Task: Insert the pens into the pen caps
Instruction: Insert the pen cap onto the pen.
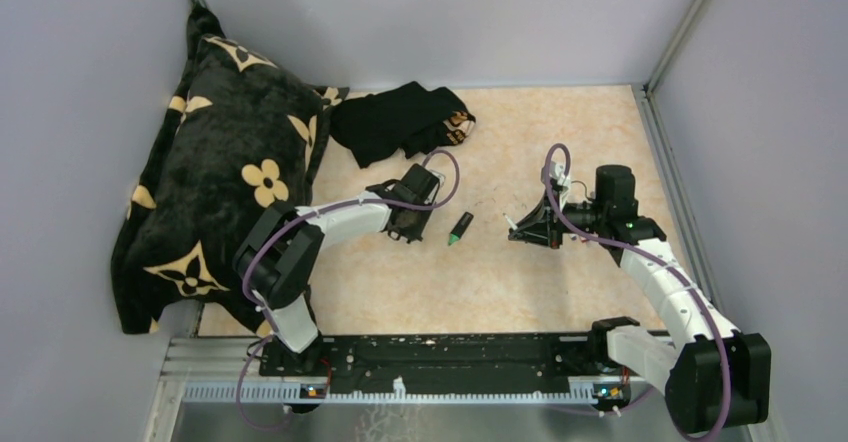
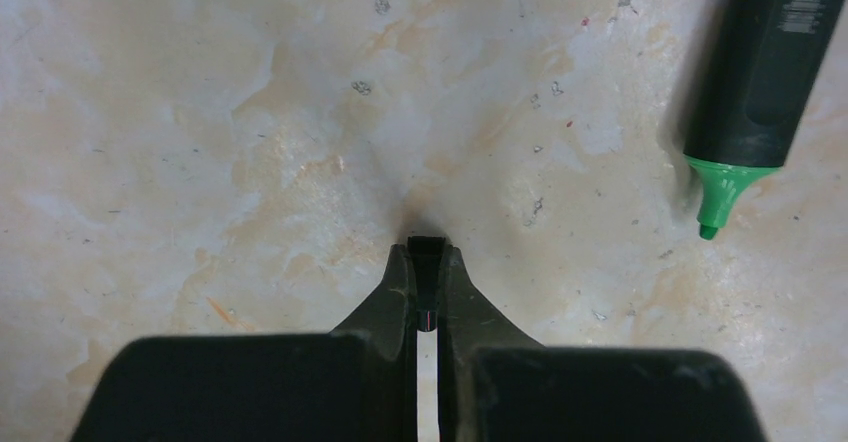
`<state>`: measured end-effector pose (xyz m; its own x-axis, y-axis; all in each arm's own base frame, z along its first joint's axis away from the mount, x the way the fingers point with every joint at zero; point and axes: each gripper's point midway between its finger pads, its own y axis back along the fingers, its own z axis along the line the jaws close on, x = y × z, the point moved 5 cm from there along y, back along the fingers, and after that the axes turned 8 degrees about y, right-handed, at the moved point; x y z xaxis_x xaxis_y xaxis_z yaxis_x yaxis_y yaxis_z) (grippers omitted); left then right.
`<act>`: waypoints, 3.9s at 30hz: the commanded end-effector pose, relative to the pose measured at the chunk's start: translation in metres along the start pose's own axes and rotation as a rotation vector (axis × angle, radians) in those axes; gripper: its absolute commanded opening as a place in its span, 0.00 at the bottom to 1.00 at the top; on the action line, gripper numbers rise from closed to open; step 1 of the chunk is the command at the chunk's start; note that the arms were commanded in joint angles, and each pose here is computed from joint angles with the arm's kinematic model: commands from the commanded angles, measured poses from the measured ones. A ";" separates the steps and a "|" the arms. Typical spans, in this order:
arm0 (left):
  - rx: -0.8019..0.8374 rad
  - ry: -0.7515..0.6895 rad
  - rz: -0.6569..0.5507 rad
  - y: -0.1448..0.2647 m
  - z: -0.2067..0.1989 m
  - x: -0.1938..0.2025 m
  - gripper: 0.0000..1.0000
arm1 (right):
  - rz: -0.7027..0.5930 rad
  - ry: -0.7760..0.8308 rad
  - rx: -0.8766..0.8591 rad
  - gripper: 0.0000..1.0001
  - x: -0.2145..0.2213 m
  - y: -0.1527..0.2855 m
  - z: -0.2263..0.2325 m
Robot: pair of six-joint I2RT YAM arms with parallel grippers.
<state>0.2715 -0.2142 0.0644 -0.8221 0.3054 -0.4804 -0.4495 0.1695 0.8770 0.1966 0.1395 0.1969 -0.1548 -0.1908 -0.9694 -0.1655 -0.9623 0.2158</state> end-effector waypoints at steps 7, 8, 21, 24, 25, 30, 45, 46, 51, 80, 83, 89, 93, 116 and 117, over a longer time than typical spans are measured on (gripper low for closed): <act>0.467 0.143 -0.401 0.096 -0.040 -0.043 0.00 | -0.030 0.107 -0.030 0.00 -0.015 0.002 0.001; 0.535 0.157 -0.467 0.110 -0.044 -0.046 0.00 | -0.031 0.109 -0.033 0.00 -0.015 0.002 0.002; 1.205 0.259 -0.940 0.217 -0.073 -0.037 0.00 | -0.081 0.142 -0.133 0.00 -0.010 0.001 0.016; 1.248 0.286 -0.979 0.221 -0.084 -0.038 0.00 | -0.101 0.127 -0.159 0.00 -0.008 0.000 0.019; 1.251 0.291 -0.991 0.221 -0.088 -0.040 0.00 | -0.107 0.115 -0.166 0.00 -0.008 -0.001 0.019; 1.270 0.344 -1.078 0.229 -0.108 -0.050 0.00 | -0.115 0.103 -0.173 0.00 -0.009 -0.004 0.018; 1.337 0.542 -1.236 0.226 -0.128 -0.070 0.00 | -0.123 0.061 -0.193 0.00 -0.012 -0.010 0.021; 1.339 0.544 -1.238 0.225 -0.131 -0.071 0.00 | -0.123 0.054 -0.192 0.00 -0.012 -0.010 0.021; 1.353 0.551 -1.249 0.222 -0.138 -0.073 0.00 | -0.126 0.032 -0.170 0.00 -0.013 -0.014 0.018; 1.366 0.560 -1.301 0.234 -0.135 -0.075 0.00 | -0.078 0.003 -0.092 0.00 0.001 -0.018 0.010; 1.371 0.560 -1.303 0.235 -0.135 -0.076 0.00 | -0.076 0.006 -0.099 0.00 0.002 -0.019 0.011; 1.374 0.563 -1.311 0.238 -0.134 -0.076 0.00 | -0.075 0.011 -0.102 0.00 0.002 -0.020 0.011; 1.377 0.562 -1.308 0.237 -0.135 -0.076 0.00 | -0.072 0.008 -0.094 0.00 0.003 -0.020 0.010; 1.379 0.576 -1.293 0.235 -0.135 -0.075 0.00 | -0.072 0.011 -0.062 0.00 0.001 -0.020 0.007; 1.379 0.576 -1.291 0.234 -0.135 -0.074 0.00 | -0.074 0.010 -0.062 0.00 0.000 -0.020 0.007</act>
<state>0.1949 -0.3443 0.2397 -0.4855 -0.6735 -0.5573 -0.5639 0.7284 -0.3890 0.1917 0.1572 0.1874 -0.1699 -0.1287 -0.9770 -0.1219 -0.9811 0.1504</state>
